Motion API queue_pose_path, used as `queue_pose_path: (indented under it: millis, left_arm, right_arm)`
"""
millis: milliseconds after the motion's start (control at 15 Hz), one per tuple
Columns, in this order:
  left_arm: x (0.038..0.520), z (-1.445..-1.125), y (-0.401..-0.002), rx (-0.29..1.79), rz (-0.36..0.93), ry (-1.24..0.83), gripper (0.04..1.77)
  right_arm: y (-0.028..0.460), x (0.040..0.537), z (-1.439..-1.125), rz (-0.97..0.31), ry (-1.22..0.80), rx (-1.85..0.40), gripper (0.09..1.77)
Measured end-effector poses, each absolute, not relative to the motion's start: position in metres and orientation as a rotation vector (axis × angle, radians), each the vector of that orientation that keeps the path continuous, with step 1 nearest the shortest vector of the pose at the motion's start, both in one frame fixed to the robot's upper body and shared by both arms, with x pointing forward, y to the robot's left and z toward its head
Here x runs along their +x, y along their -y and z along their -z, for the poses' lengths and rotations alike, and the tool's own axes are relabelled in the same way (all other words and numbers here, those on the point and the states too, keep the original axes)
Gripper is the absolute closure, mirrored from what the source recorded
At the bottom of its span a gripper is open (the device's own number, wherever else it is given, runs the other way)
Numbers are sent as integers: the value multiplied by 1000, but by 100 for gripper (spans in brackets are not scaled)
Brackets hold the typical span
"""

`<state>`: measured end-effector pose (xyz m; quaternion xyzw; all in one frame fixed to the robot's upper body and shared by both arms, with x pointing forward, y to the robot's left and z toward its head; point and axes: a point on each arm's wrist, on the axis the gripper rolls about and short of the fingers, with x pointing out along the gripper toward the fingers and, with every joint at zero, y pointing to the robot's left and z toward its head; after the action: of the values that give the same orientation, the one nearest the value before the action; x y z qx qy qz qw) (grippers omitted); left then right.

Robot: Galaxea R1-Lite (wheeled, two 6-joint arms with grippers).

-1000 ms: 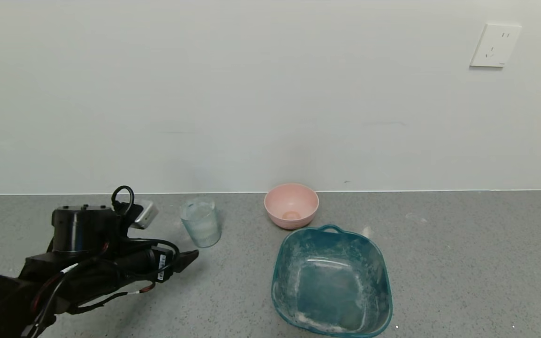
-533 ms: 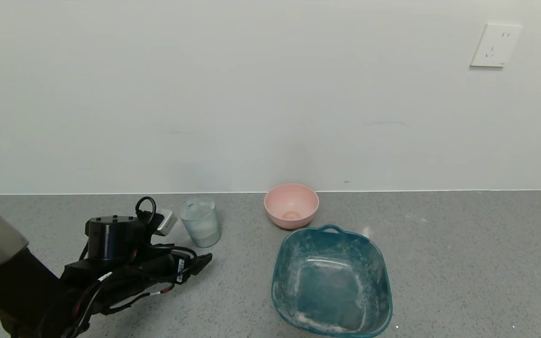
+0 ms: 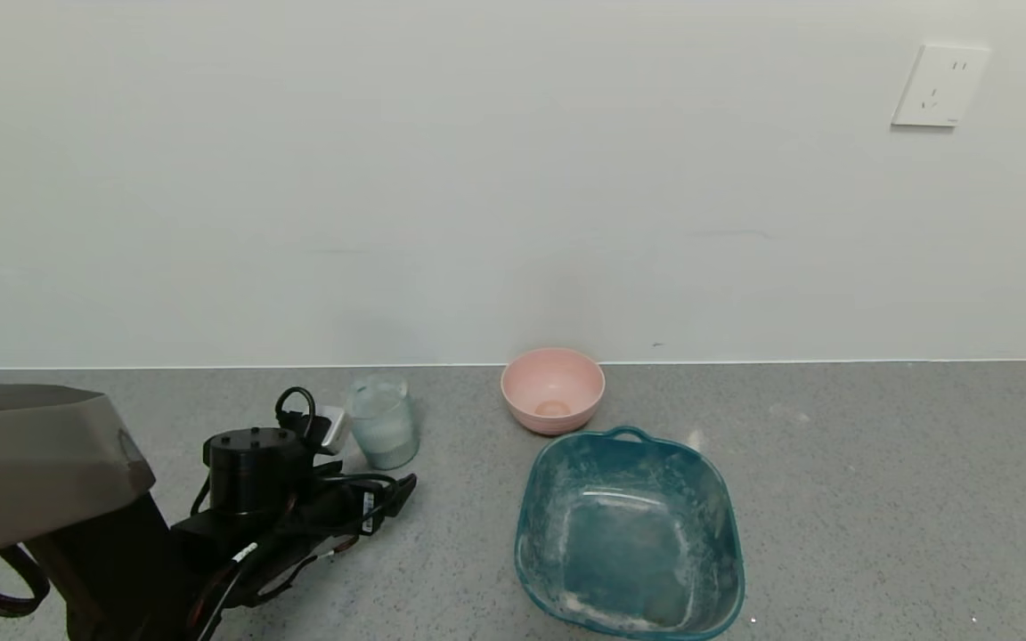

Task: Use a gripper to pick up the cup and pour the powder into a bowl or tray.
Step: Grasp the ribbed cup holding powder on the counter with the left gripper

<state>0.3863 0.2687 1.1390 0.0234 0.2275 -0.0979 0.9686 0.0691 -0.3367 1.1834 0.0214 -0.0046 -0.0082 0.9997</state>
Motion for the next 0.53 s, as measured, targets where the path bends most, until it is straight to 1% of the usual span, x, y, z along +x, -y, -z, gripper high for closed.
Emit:
queue_pose_path:
  millis: [333, 533]
  left_arm:
    - [393, -1130, -261, 49, 119, -369, 9]
    - [397, -1122, -260, 51, 102, -375, 9]
  right_arm:
    - [337, 69, -1183, 16, 9, 42, 15]
    - [337, 69, -1183, 16, 9, 42, 15]
